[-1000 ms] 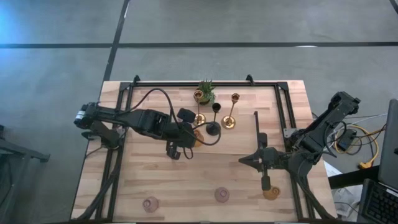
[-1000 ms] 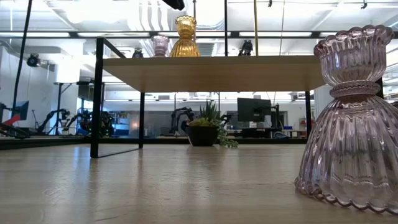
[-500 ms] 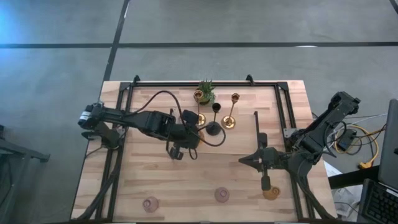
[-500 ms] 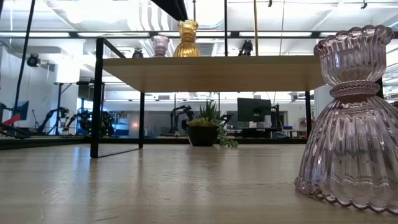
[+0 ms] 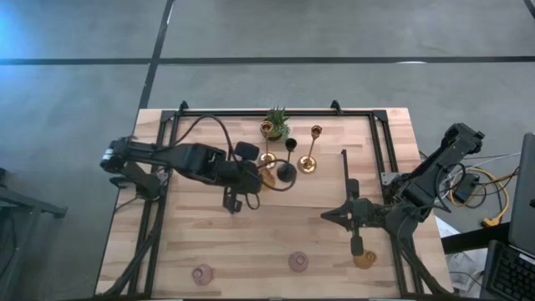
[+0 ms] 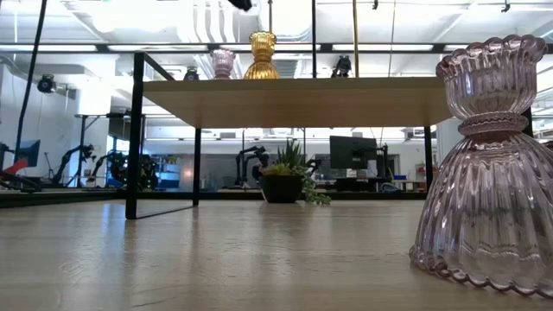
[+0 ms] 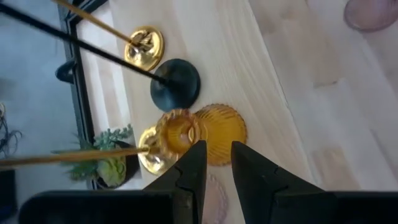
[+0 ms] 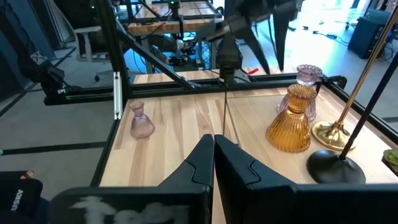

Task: Pick & Place candle stick holders
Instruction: Put the left pink glass candle holder on the shelf

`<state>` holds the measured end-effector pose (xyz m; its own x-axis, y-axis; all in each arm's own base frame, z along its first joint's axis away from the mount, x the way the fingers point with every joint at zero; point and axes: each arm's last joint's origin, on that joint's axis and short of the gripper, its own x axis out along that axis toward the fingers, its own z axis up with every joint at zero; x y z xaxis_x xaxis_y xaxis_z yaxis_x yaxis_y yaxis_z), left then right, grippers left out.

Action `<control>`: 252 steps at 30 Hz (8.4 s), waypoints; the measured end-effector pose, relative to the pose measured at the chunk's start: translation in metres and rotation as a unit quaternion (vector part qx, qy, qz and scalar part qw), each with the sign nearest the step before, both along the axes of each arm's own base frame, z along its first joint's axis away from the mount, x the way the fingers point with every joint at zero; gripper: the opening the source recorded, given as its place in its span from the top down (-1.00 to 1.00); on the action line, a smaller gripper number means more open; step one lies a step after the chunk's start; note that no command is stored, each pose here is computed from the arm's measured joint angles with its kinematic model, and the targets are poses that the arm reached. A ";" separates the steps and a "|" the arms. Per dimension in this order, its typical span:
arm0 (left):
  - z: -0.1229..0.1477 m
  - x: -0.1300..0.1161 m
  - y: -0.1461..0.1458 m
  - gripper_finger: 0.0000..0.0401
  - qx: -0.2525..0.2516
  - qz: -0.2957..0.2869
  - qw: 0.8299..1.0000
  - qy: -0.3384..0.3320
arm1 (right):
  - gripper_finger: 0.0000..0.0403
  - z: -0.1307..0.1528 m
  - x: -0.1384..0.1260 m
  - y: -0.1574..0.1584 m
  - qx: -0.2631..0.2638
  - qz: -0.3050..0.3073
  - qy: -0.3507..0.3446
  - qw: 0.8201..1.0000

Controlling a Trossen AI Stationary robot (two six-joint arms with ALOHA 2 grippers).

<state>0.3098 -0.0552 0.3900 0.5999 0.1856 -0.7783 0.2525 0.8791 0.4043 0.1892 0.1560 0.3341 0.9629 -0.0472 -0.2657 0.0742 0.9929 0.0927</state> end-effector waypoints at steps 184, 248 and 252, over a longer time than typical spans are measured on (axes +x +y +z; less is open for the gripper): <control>-0.238 -0.143 -0.197 0.37 -0.329 0.161 0.909 -0.199 | 0.96 0.016 -0.094 -0.083 0.042 -0.062 0.055 0.996; -0.111 0.073 -0.056 0.37 -0.181 0.325 0.866 -0.333 | 0.96 0.014 -0.104 -0.091 0.040 -0.030 0.087 0.995; -0.112 0.074 -0.052 0.37 -0.177 0.330 0.865 -0.335 | 0.96 0.014 -0.104 -0.091 0.040 -0.030 0.088 0.995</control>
<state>0.3839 -0.1070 0.2782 0.7921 0.4815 -0.3751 -0.5385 0.8407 -0.0579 0.0853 0.0648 0.3479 0.8976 -0.0743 -0.4346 0.1543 0.9763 0.1518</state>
